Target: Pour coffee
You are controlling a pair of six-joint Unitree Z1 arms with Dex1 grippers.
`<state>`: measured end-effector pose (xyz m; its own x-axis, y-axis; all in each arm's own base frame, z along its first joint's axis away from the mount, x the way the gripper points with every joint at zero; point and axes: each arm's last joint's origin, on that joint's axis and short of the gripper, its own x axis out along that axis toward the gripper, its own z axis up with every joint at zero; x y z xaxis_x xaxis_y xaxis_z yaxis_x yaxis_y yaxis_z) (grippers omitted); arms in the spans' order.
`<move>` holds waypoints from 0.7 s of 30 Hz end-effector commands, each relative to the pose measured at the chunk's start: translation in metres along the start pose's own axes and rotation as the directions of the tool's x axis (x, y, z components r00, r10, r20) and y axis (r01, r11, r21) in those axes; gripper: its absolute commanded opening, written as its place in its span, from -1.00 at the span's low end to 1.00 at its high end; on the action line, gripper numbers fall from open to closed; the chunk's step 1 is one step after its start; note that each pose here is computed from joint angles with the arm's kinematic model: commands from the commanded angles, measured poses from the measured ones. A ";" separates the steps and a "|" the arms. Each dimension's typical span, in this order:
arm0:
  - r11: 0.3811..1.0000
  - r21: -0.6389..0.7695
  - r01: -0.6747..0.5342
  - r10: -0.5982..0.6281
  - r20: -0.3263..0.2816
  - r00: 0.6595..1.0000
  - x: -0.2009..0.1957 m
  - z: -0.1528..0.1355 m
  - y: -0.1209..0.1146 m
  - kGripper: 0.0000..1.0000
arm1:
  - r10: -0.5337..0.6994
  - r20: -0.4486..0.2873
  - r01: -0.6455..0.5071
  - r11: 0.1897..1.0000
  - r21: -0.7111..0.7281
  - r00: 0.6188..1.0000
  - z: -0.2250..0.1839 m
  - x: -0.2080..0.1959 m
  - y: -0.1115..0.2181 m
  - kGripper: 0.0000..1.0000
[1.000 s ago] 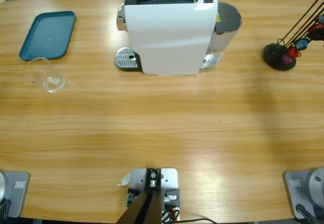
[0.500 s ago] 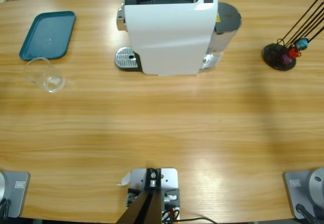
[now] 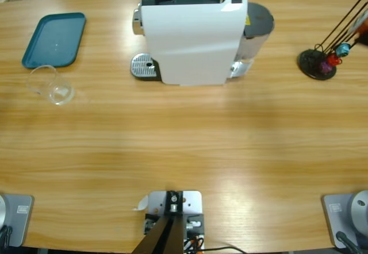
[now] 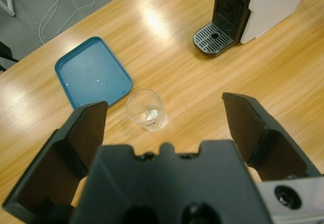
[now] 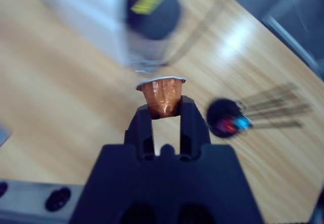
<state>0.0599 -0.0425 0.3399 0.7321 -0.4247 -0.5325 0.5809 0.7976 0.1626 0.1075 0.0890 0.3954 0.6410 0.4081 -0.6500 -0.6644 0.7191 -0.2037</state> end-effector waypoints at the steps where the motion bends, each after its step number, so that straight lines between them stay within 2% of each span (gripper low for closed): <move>1: 0.998 -0.003 0.056 -0.056 -0.026 0.998 0.008 -0.011 -0.005 0.95 | 0.358 -0.018 -0.347 0.889 -0.300 0.933 0.006 0.002 0.042 -1.00; 8: 0.997 -0.008 0.080 -0.080 0.004 0.997 0.007 -0.025 -0.008 0.90 | 0.416 -0.101 -0.412 0.781 -0.469 0.904 0.064 0.049 0.064 -1.00; 12: 0.996 -0.005 0.086 -0.086 -0.021 0.996 0.013 -0.024 -0.009 0.90 | 0.430 -0.161 -0.448 0.737 -0.506 0.888 0.093 0.082 0.076 -1.00; 14: 0.996 -0.005 0.087 -0.087 -0.028 0.996 0.014 -0.023 -0.009 0.90 | 0.428 -0.186 -0.458 0.721 -0.519 0.884 0.103 0.097 0.081 -1.00; 21: 0.996 -0.004 0.087 -0.087 -0.037 0.995 0.019 -0.022 -0.010 0.89 | 0.419 -0.203 -0.458 0.712 -0.532 0.885 0.136 0.139 0.094 -1.00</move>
<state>0.0576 -0.0449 0.3230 0.6936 -0.4799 -0.5372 0.6280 0.7682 0.1245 0.1599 0.2432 0.4098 0.2605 0.6009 -0.7557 -0.9594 0.0734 -0.2724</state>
